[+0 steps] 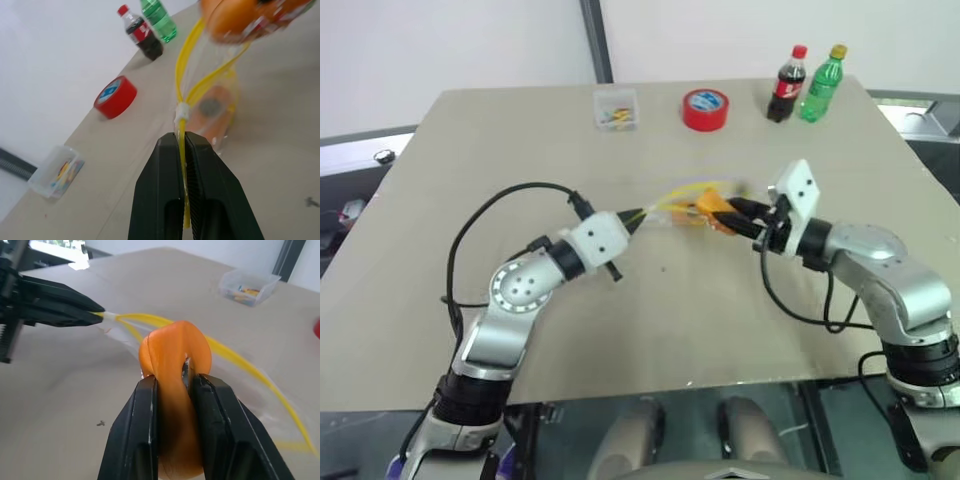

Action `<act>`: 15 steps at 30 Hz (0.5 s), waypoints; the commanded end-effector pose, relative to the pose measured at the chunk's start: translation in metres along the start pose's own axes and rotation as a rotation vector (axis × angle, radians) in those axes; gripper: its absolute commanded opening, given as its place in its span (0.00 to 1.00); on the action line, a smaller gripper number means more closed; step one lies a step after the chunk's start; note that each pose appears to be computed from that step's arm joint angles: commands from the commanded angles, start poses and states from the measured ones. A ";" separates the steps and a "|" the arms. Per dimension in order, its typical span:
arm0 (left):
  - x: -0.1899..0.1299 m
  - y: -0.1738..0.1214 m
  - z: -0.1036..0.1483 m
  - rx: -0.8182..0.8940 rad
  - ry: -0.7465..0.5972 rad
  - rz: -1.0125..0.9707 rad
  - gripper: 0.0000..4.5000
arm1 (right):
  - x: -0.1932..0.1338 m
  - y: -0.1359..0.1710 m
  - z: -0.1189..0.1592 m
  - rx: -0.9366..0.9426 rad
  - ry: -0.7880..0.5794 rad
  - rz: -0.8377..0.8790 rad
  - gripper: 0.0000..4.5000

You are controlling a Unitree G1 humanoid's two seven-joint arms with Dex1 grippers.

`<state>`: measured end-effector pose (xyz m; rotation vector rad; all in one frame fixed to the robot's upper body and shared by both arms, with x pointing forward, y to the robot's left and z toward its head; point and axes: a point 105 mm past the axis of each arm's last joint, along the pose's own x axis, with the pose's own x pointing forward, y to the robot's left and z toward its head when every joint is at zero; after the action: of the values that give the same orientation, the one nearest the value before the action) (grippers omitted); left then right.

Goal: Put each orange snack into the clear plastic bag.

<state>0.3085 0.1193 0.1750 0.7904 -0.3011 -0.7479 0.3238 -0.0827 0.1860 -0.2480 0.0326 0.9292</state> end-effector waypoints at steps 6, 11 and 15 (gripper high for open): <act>-0.013 -0.023 0.017 0.134 -0.083 -0.151 0.00 | 0.031 -0.005 -0.015 0.036 0.072 -0.050 0.23; -0.023 -0.044 0.014 0.098 -0.070 -0.268 0.00 | 0.044 -0.009 -0.015 0.394 -0.013 -0.087 0.23; -0.025 -0.045 0.008 0.102 -0.042 -0.266 0.00 | 0.048 0.007 -0.017 0.507 0.004 -0.012 0.23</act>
<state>0.2686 0.1148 0.1374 0.8989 -0.2247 -1.0044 0.3524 -0.0477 0.1483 0.2188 0.2981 0.8449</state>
